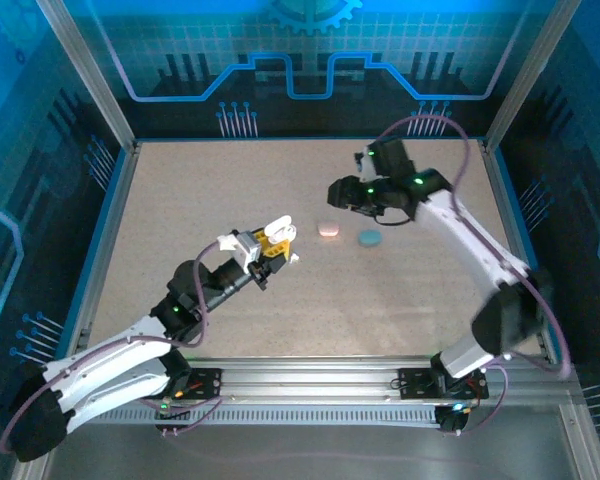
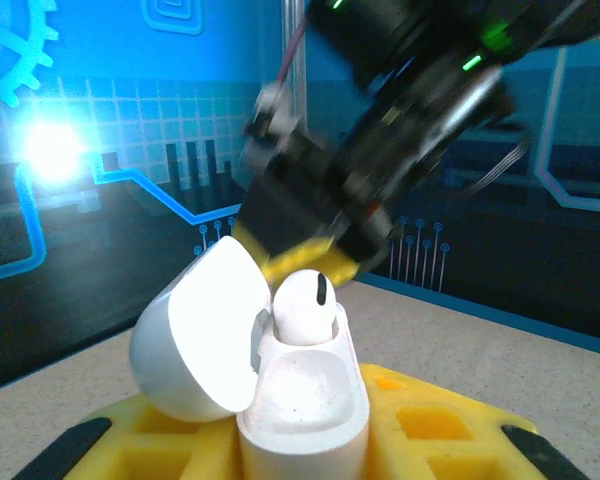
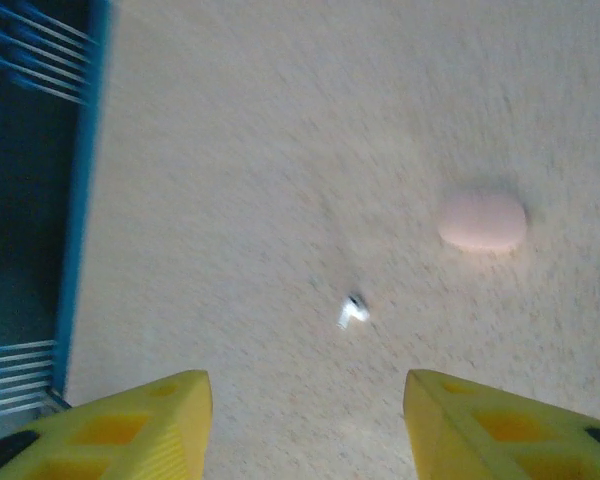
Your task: Insert the wireless bluetooth earbuds into the charging case
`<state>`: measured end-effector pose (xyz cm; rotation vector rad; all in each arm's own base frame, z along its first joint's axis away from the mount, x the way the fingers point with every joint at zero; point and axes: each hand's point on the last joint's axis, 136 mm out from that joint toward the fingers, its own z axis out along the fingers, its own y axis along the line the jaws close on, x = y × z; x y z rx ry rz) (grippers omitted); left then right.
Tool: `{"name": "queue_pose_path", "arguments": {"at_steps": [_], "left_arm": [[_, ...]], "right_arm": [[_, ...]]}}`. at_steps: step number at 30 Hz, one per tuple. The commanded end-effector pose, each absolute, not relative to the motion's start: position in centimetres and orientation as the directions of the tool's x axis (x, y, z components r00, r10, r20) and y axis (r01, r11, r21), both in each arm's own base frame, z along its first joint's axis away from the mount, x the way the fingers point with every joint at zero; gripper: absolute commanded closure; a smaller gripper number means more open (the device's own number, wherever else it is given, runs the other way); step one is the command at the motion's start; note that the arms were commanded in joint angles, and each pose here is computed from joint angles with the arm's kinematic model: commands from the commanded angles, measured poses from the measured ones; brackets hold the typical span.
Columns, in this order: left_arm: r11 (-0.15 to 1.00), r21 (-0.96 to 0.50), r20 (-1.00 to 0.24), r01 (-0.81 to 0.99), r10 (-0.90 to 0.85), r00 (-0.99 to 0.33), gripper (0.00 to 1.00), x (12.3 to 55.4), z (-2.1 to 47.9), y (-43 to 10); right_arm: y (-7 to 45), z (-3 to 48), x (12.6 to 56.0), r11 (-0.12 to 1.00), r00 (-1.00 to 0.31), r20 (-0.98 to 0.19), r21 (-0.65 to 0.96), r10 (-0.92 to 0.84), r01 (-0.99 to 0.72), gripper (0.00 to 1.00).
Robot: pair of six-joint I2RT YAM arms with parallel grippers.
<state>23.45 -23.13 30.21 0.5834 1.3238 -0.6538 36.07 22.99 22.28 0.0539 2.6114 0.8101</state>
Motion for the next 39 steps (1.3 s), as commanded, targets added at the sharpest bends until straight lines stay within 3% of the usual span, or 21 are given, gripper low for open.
{"name": "queue_pose_path", "arguments": {"at_steps": [1, 8, 15, 27, 39], "left_arm": [[0.732, 0.067, -0.985, 0.678, -0.059, 0.161, 0.71, 23.4, 29.9, -21.7], [0.754, 0.105, -0.980, 0.648, -0.032, 0.196, 0.71, 22.3, 30.8, -20.0], [0.763, 0.125, -0.974, 0.635, -0.027, 0.223, 0.71, 21.3, 31.8, -18.9], [0.776, 0.122, -0.976, 0.618, -0.019, 0.218, 0.71, 21.2, 31.1, -18.2], [0.782, 0.124, -0.976, 0.611, -0.017, 0.219, 0.71, 21.3, 31.2, -18.0]], "right_arm": [[23.8, 16.8, 33.9, 0.889, -0.985, -0.133, 0.455, 0.113, 0.040, 0.46], [28.1, 9.4, 34.0, 0.951, -0.998, 0.010, 0.302, 0.060, 0.060, 0.42], [30.9, 5.2, 34.2, 0.983, -0.998, 0.046, 0.179, 0.038, 0.046, 0.42], [32.7, 2.0, 34.5, 0.995, -0.996, 0.077, 0.088, 0.036, 0.042, 0.44], [33.1, 1.7, 33.9, 0.999, -0.997, 0.077, 0.051, 0.008, 0.012, 0.53]]}}
